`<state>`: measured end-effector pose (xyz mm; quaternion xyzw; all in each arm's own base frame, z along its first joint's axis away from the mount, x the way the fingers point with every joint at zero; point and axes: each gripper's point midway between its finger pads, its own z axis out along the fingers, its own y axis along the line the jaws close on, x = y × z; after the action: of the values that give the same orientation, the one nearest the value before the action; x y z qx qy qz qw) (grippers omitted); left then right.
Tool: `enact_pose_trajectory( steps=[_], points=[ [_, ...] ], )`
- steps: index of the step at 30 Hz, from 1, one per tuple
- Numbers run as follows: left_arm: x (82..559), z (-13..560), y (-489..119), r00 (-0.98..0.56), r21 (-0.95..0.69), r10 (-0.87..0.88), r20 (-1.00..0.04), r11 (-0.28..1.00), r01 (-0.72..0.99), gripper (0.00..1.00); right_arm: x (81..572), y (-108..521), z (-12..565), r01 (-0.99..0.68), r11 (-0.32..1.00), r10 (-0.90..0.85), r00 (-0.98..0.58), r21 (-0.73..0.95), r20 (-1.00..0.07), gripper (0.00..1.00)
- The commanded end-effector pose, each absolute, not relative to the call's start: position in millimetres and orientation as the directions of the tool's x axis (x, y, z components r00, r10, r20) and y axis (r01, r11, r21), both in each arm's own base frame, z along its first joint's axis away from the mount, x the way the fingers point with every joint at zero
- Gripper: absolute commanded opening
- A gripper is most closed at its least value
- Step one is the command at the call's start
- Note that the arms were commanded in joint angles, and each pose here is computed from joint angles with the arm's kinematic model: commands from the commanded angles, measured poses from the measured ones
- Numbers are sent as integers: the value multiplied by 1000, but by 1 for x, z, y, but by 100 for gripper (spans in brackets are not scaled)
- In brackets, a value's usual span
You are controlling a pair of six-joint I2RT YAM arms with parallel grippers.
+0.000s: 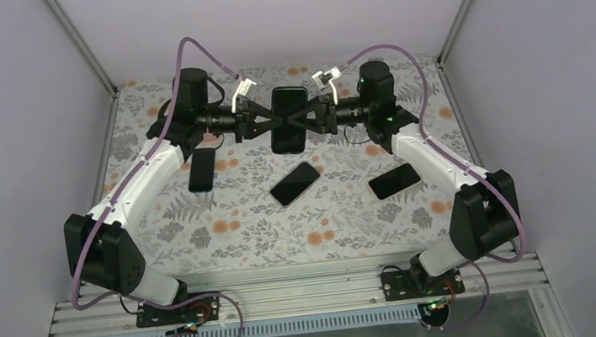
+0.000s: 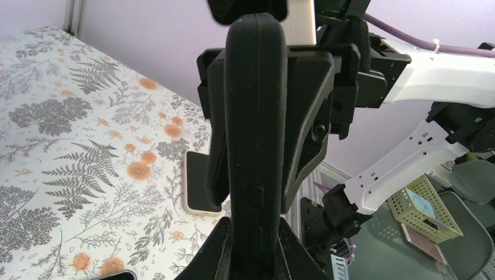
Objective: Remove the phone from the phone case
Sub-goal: Remove the phone case from the phone.
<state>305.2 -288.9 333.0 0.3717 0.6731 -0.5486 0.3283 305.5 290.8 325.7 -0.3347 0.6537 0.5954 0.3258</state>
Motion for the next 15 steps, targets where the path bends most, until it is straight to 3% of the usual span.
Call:
enact_pose_trajectory(
  steps=[1,5,7,8,12,15],
  points=[
    [298,348,-287,-446,-441,122,-886,72,895,2,307,289,349,-851,45,-27,-525,524,-850,24],
    [298,348,-287,-445,-439,122,-887,73,895,2,306,289,349,-851,43,-28,-525,524,-851,5],
    [298,348,-287,-442,-436,124,-888,72,897,3,305,289,349,-852,40,-30,-523,522,-852,4],
    [298,348,-287,-438,-432,128,-890,73,899,8,305,288,349,-853,37,-30,-521,520,-853,4],
    [294,344,-282,-404,-396,156,-901,78,915,45,301,284,359,-863,14,-30,-506,506,-862,4],
    [288,337,-277,-374,-364,176,-911,87,927,56,298,281,367,-866,-8,-29,-499,499,-866,4]
  ],
)
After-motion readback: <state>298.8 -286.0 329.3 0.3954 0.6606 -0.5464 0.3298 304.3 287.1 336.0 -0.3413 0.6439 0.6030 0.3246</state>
